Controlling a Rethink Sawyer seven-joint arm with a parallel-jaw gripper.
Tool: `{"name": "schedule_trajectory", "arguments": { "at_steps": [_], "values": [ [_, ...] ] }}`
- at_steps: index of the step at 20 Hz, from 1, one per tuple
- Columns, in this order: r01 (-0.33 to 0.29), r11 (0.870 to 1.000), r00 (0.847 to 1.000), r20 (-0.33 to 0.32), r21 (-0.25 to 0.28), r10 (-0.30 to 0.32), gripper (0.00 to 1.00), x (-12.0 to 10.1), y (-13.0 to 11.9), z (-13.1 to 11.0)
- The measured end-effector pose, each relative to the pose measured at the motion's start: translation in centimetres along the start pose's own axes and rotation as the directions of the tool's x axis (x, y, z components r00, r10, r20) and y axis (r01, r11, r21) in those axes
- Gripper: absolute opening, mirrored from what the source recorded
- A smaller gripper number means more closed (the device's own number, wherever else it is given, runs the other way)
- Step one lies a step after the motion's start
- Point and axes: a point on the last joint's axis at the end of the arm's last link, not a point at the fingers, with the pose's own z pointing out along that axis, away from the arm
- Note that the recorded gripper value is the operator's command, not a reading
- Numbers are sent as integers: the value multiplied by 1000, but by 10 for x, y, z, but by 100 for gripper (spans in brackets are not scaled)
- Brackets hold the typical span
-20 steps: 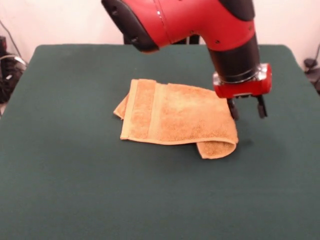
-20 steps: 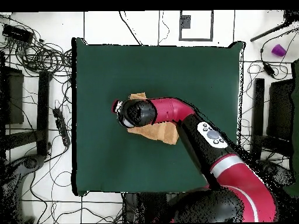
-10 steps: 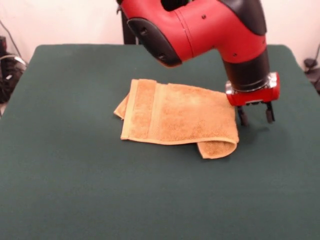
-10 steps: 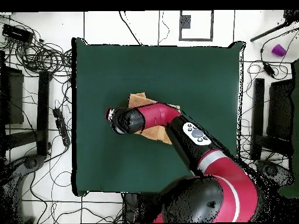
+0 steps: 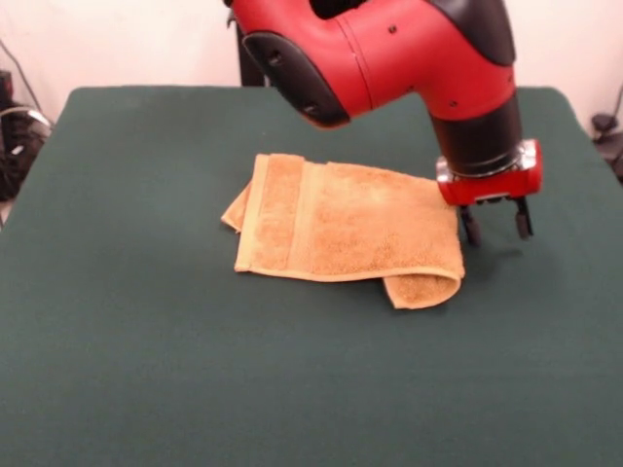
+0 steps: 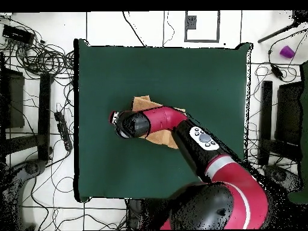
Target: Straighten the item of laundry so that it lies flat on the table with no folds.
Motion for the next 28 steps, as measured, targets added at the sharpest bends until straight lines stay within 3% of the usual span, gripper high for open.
{"name": "schedule_trajectory", "arguments": {
  "at_steps": [14,28],
  "values": [
    [-73,997,997,2,0,73,100,-19,-41,-39],
    [-74,997,997,3,-16,74,100,-29,-38,-69]
  ]
}}
